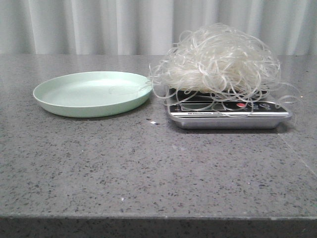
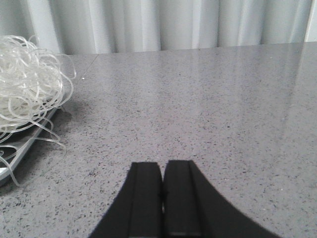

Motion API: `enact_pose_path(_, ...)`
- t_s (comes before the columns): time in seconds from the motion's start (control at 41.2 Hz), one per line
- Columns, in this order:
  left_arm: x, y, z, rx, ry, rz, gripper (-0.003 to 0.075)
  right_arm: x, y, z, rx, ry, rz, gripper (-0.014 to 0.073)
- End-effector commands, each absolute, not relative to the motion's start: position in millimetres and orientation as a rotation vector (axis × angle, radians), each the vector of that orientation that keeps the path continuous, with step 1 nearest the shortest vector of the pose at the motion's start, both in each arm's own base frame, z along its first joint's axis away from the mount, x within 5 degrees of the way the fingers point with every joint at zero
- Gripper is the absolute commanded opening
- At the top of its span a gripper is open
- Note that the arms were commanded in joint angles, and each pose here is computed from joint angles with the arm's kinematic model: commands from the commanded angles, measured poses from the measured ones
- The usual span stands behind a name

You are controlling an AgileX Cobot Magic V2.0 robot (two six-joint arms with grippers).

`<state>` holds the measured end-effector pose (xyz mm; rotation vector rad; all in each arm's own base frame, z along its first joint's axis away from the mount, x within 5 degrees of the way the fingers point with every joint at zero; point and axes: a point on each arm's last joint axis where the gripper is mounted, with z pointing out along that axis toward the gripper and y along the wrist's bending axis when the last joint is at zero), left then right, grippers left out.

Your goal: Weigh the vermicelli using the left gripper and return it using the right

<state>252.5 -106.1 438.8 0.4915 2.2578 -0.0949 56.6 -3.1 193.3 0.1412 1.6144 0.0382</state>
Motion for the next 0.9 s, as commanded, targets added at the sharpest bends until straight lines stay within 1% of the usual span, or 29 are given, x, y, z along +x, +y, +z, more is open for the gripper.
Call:
enact_pose_path(0.0, 227.0, -81.6, 451.4, 0.386, 2.1, -0.115, 0.0306, 54.9, -4.1, 205.6, 0.133, 1.498, 0.019, 0.0151)
enact_pose_path(0.146, 190.3, -51.0, 432.1, 0.297, 2.036, -0.087, 0.0205, 54.9, -4.1, 205.6, 0.133, 1.497, 0.019, 0.0151)
enact_pose_path(0.291, 160.2, -33.4, 405.5, 0.245, 1.989, -0.061, 0.0137, 54.8, -4.3, 207.4, 0.133, 1.477, 0.018, 0.0151)
enact_pose_path(0.582, 106.6, -16.2, 354.0, 0.196, 1.831, -0.049, 0.0137, 52.8, -5.1, 219.4, 0.131, 1.347, 0.013, 0.0151)
enact_pose_path(0.655, 97.0, -14.7, 345.3, 0.194, 1.781, -0.055, 0.0137, 51.9, -5.7, 223.5, 0.163, 1.32, 0.044, 0.0151)
enact_pose_path(0.8, 79.3, -12.0, 332.8, 0.188, 1.681, -0.065, 0.0137, 45.5, -6.0, 251.1, 0.208, 1.238, 0.102, 0.0151)
enact_pose_path(0.873, 74.6, -11.3, 327.6, 0.186, 1.65, -0.068, 0.0137, 41.2, -5.6, 275.8, 0.2, 1.189, 0.105, 0.0151)
